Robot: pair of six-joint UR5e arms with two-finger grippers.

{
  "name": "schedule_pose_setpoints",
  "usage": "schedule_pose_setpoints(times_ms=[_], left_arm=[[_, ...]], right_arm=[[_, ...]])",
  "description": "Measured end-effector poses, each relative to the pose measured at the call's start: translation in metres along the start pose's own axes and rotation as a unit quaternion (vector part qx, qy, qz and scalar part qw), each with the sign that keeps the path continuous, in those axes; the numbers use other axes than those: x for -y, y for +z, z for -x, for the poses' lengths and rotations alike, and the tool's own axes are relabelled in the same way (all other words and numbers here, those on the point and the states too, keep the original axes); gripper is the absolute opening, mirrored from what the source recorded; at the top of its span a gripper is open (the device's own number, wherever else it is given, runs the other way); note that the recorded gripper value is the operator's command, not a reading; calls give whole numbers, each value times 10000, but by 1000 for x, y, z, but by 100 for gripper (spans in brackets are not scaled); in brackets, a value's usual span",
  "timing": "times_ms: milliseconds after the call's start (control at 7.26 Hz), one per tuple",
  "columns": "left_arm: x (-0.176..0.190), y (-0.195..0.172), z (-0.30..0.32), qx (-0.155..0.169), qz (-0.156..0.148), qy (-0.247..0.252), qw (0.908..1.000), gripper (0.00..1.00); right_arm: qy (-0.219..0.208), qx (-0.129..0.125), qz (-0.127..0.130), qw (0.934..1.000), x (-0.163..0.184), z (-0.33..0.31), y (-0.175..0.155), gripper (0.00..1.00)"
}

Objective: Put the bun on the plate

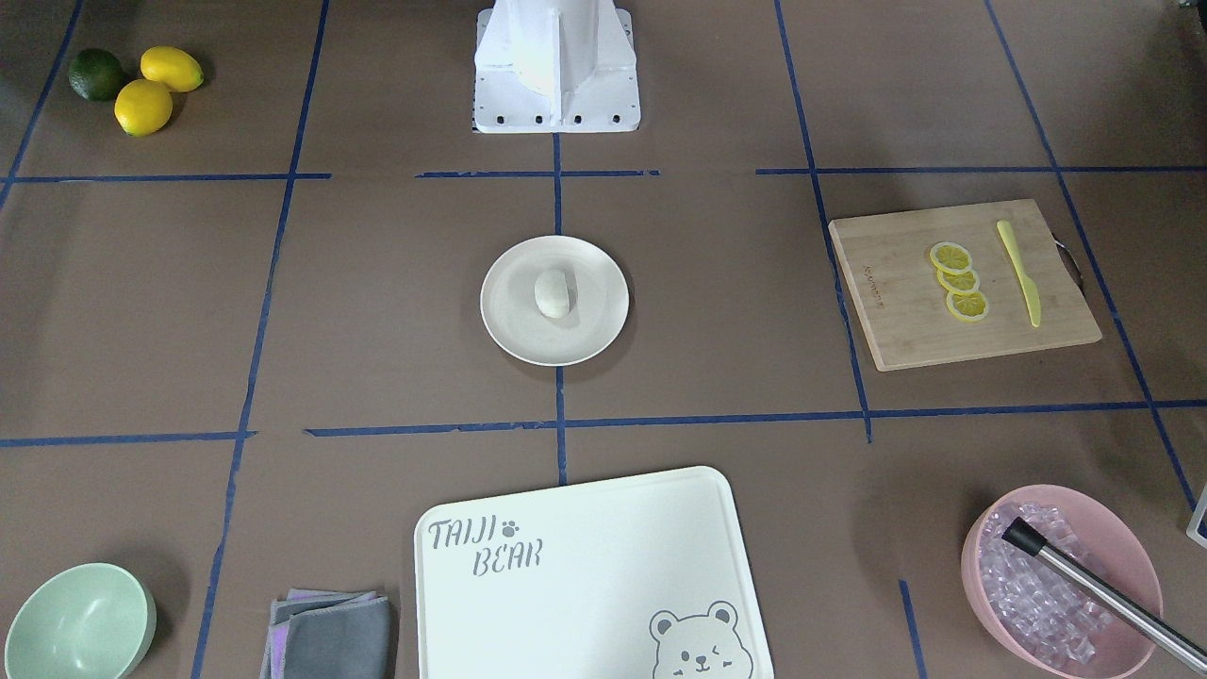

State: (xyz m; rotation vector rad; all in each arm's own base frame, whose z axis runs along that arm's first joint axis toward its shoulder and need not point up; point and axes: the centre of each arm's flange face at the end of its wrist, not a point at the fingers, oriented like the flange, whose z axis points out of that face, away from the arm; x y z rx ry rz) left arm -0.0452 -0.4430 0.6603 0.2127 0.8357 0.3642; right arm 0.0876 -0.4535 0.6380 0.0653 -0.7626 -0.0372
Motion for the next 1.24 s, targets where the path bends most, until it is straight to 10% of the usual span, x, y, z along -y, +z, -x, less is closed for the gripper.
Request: schedule_pose_setpoints(times_ms=[688,1239], left_arm=[[38,-20,1,99,843,-862,9927,100],[50,-36,-8,116,924,-970,9909,100]], right_arm=[[-90,47,63,9999,-9,-2,4,100],[-40,59,130,9999,-15,-7,11,100]])
